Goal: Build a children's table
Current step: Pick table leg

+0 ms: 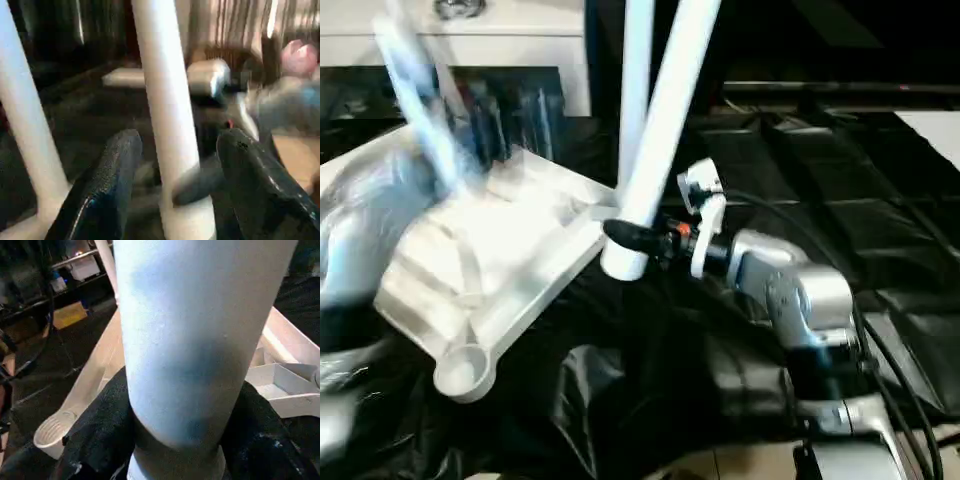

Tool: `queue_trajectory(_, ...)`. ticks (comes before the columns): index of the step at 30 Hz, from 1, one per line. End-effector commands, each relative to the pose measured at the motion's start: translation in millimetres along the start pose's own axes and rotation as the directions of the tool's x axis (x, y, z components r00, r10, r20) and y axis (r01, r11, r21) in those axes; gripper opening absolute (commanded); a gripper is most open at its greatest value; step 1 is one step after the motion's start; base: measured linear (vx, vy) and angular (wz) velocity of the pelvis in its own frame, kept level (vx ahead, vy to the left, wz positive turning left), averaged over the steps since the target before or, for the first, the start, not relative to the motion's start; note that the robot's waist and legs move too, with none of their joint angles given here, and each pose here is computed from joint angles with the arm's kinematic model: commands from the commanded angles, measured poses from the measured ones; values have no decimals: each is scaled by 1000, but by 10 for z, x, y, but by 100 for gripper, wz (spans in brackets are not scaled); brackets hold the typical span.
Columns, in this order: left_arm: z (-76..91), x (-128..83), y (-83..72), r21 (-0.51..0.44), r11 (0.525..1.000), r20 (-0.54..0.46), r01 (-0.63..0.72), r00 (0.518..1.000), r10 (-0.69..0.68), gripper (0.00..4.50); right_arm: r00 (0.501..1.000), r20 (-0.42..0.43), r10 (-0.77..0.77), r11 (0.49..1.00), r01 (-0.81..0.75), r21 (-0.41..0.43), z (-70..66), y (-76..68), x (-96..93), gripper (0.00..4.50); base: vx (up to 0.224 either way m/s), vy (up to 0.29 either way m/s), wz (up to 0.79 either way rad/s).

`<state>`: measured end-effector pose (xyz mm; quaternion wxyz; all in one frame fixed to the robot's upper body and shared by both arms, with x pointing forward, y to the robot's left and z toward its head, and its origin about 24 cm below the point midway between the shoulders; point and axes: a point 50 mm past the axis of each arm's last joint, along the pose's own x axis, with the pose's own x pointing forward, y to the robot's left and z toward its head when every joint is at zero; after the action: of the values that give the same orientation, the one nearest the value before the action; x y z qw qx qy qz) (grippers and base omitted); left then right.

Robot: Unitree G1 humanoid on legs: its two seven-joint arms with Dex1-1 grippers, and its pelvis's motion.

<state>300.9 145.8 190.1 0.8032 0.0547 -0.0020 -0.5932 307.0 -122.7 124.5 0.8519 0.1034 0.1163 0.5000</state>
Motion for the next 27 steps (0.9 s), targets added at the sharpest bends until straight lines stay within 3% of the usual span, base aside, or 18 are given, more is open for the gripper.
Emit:
queue_trajectory(1, -44, -102, -61, 63, 994, -158, 89, 984, -78, 282, 1000, 13, -22, 999, 23, -49, 28, 20, -24, 190, 0, 0, 0)
queue_trajectory(3, -86, -163, -63, 59, 993, -215, 100, 973, -85, 282, 1000, 10, -28, 998, 29, -50, 14, 21, -24, 190, 0, 0, 0)
queue_trajectory(5, -294, -413, -32, 73, 991, -479, 116, 875, -68, 282, 999, -6, -49, 997, 48, -57, -39, 12, -31, 190, 0, 0, 0)
queue_trajectory(6, -358, -498, -17, 85, 989, -558, 124, 828, -56, 282, 999, -10, -53, 997, 53, -59, -53, 11, -32, 190, 0, 0, 0)
queue_trajectory(7, -358, -498, -17, 85, 989, -558, 124, 828, -56, 282, 999, -10, -53, 997, 53, -59, -53, 11, -32, 190, 0, 0, 0)
queue_trajectory(8, -405, -570, -4, 100, 986, -618, 131, 785, -41, 282, 998, -12, -56, 997, 55, -60, -63, 12, -33, 190, 0, 0, 0)
queue_trajectory(9, -482, -705, 13, 107, 984, -712, 146, 702, -26, 282, 998, -14, -60, 996, 59, -61, -81, 16, -34, 190, 0, 0, 0)
queue_trajectory(10, -482, -705, 13, 107, 984, -712, 146, 702, -26, 282, 998, -14, -60, 996, 59, -61, -81, 16, -34, 190, 0, 0, 0)
queue_trajectory(13, -506, -865, 10, 90, 984, -807, 156, 591, -20, 282, 997, -22, -70, 996, 68, -64, -110, 14, -41, 190, 0, 0, 0)
queue_trajectory(14, -506, -865, 10, 90, 984, -807, 156, 591, -20, 282, 997, -22, -70, 996, 68, -64, -110, 14, -41, 190, 0, 0, 0)
queue_trajectory(19, -510, -961, -23, 110, 965, -865, 236, 501, -24, 282, 997, -30, -78, 995, 75, -69, -132, 1, -48, 190, 0, 0, 0)
queue_trajectory(24, -568, -1146, -97, 91, 924, -925, 370, 376, -60, 282, 996, -40, -80, 994, 76, -74, -147, -6, -52, 190, 0, 0, 0)
queue_trajectory(27, -603, -1184, -130, 65, 919, -934, 388, 348, -81, 282, 996, -42, -80, 994, 76, -74, -151, -4, -52, 190, 0, 0, 0)
